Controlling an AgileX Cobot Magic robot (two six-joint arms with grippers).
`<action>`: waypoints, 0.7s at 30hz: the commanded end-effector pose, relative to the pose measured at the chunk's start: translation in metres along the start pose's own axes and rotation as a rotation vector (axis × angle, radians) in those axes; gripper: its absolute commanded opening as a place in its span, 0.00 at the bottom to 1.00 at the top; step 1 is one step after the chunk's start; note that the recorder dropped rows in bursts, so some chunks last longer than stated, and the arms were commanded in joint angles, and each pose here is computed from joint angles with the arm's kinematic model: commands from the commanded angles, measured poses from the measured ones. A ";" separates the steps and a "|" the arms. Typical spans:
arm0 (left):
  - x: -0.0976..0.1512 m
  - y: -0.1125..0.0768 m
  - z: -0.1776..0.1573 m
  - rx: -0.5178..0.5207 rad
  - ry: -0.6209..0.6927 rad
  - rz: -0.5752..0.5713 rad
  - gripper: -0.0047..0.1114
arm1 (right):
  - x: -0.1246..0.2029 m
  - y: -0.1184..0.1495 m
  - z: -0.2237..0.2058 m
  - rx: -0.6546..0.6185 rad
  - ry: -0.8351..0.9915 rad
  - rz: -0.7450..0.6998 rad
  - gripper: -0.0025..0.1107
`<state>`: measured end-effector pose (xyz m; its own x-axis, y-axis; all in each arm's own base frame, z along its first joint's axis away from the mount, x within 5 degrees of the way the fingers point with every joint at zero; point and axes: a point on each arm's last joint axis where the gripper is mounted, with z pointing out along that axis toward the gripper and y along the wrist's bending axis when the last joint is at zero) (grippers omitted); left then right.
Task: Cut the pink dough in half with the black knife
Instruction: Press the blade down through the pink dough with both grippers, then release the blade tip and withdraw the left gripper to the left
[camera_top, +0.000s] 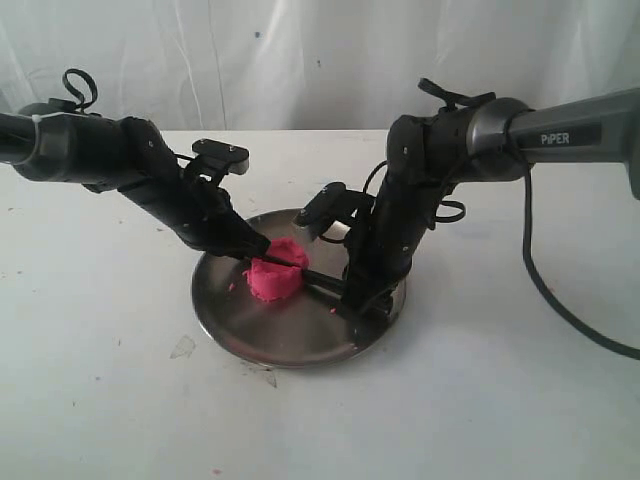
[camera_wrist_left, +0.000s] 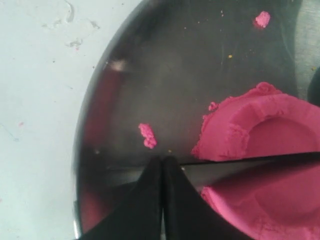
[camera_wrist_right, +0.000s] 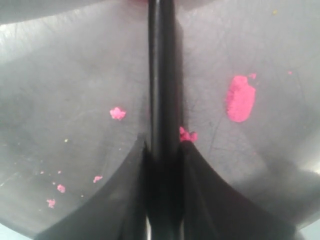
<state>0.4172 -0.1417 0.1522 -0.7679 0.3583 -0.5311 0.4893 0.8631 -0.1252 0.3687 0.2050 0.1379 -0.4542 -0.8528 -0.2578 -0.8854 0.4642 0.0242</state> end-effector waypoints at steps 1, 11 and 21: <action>0.005 -0.001 0.005 0.017 0.035 -0.005 0.04 | 0.002 0.000 0.001 -0.014 0.015 0.002 0.02; 0.003 -0.002 0.001 0.018 0.028 -0.003 0.04 | 0.002 0.000 0.001 -0.014 0.015 0.002 0.02; -0.023 -0.012 -0.060 -0.006 -0.104 0.095 0.04 | 0.002 0.000 0.001 -0.011 0.012 0.002 0.02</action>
<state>0.4115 -0.1406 0.1939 -0.7037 0.3751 -0.6034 0.5266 0.8455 -0.0886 0.3683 0.2049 0.1378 -0.4545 -0.8535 -0.2549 -0.8857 0.4636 0.0269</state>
